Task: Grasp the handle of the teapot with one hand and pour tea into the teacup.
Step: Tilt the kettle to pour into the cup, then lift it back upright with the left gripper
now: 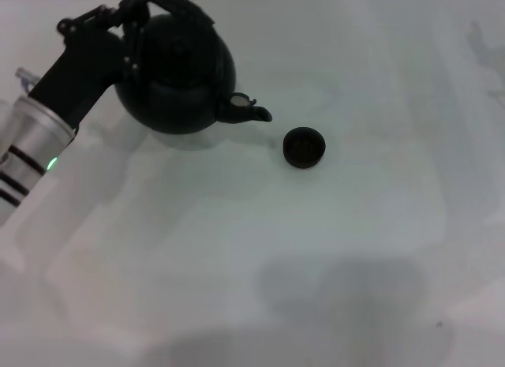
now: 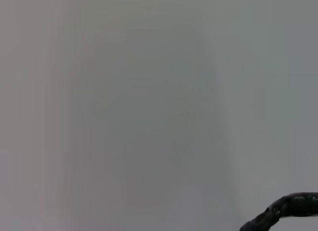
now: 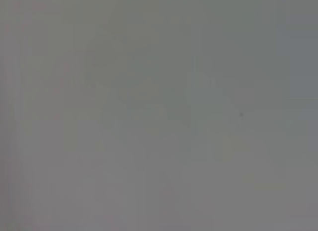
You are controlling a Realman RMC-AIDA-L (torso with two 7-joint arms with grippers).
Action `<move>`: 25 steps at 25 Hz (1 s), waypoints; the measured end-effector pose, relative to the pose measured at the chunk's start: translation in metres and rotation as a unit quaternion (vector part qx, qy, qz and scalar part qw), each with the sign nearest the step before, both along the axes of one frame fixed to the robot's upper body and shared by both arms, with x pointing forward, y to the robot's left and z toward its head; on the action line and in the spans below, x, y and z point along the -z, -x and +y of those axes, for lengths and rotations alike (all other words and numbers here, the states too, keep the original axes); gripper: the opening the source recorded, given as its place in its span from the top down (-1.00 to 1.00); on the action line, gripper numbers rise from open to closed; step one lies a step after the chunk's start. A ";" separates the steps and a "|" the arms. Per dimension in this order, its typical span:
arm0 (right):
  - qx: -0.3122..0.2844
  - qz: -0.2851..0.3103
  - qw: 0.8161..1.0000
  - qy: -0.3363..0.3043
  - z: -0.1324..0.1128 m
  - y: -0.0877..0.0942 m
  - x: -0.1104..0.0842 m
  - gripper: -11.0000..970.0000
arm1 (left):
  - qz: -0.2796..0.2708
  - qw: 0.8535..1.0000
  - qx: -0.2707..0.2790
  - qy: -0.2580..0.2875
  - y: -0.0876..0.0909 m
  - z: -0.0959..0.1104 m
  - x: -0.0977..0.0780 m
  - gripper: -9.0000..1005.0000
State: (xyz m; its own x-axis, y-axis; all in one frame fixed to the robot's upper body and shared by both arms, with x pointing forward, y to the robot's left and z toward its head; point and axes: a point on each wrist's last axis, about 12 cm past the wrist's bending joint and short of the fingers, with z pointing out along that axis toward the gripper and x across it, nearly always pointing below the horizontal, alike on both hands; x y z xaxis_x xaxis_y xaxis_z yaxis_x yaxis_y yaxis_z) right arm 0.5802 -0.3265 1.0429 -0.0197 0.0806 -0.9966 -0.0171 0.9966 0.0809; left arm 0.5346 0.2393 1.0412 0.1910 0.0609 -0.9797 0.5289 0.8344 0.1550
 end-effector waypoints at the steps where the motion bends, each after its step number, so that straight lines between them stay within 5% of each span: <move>1: 0.000 0.000 1.000 0.000 0.000 0.000 0.000 -0.70 | -0.005 1.000 0.008 -0.007 -0.003 -0.002 -0.002 0.74; 6: -0.001 0.001 1.000 0.001 0.000 -0.001 -0.001 -0.70 | -0.032 0.996 0.033 -0.077 -0.022 -0.012 -0.010 0.74; 25: -0.002 -0.001 1.000 -0.001 0.002 -0.004 -0.002 -0.70 | -0.075 0.983 0.038 -0.166 -0.035 -0.041 -0.011 0.76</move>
State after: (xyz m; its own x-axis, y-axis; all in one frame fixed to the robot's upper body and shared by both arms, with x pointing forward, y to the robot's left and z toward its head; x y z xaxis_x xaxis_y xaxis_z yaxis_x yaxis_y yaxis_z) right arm 0.5846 -0.3241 1.0453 -0.0187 0.0819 -0.9965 -0.0207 0.9964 0.0823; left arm 0.5694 0.1979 1.0525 0.3475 0.3528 -0.8688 0.5382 0.6836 0.4929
